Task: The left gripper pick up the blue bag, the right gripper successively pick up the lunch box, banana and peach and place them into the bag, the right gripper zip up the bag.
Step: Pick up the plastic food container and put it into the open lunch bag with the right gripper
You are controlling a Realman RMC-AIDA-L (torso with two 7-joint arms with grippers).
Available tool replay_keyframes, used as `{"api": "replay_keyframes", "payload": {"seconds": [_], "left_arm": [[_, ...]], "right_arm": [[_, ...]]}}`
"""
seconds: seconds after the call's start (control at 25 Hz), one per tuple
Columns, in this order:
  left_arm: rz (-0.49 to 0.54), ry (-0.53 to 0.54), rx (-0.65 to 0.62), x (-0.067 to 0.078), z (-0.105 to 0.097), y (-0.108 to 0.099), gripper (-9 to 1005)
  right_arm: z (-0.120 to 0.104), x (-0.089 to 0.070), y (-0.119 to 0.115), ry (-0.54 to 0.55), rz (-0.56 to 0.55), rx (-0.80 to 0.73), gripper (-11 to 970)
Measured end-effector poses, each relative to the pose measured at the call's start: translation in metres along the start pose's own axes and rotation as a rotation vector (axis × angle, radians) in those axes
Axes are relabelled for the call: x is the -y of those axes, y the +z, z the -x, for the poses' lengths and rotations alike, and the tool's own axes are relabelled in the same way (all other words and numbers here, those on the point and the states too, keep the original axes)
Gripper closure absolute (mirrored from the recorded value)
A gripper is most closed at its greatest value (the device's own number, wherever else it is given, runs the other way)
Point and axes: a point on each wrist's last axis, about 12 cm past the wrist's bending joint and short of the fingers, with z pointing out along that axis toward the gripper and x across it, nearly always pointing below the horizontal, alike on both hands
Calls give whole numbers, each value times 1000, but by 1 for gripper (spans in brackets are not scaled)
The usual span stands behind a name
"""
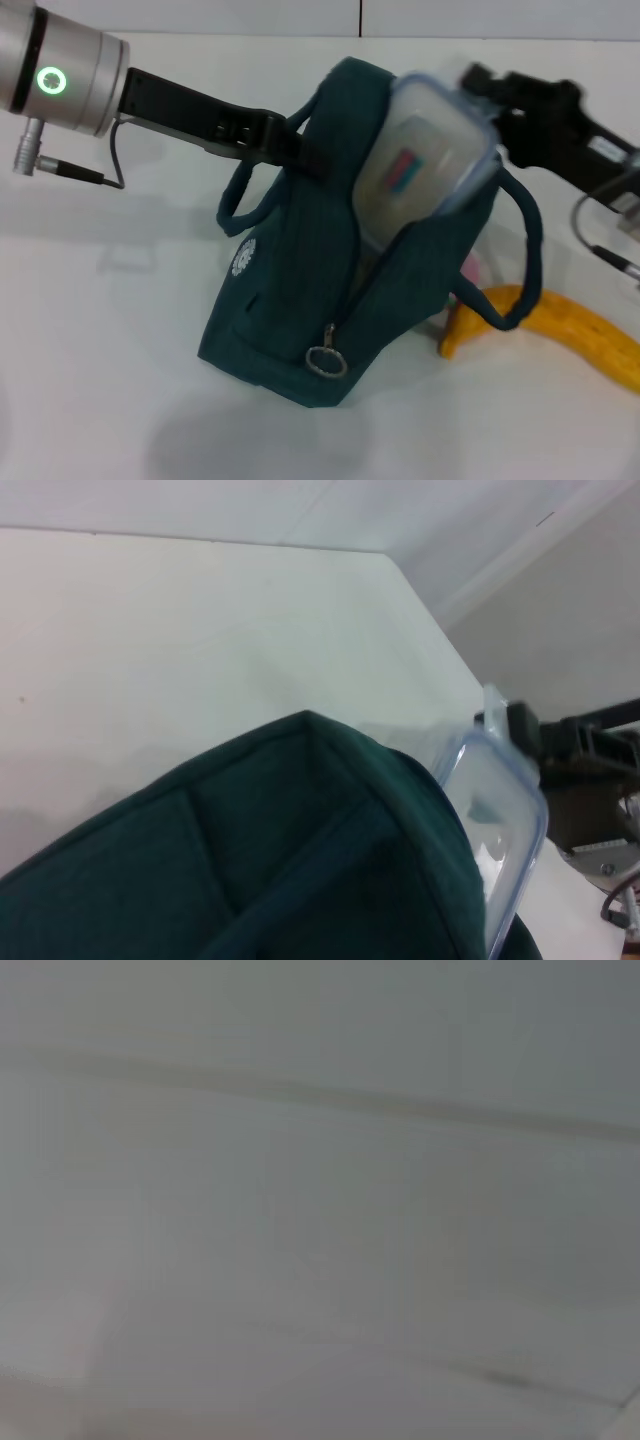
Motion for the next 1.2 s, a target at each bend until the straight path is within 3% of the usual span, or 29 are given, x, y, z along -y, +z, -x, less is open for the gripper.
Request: {"api": "replay_keyframes", "payload": {"seconds": [0.08, 0.16, 0.2, 0.68, 1.2], "left_arm": [[-1, 0, 0, 0, 0, 0, 940], [-5, 1, -1, 1, 0, 2, 940], [-6, 1, -1, 1, 0, 2, 940], [5, -5, 9, -3, -2, -5, 940], [2, -6, 6, -3, -3, -3, 940]], "right_arm": [[-1, -3, 12, -70, 11, -59, 860], [-1, -3, 12, -70, 11, -59, 861], [-3, -5, 22, -152, 22, -117, 861], [-8, 5, 20, -268, -82, -275, 855], [9, -8, 40, -464, -67, -415, 825]]}}
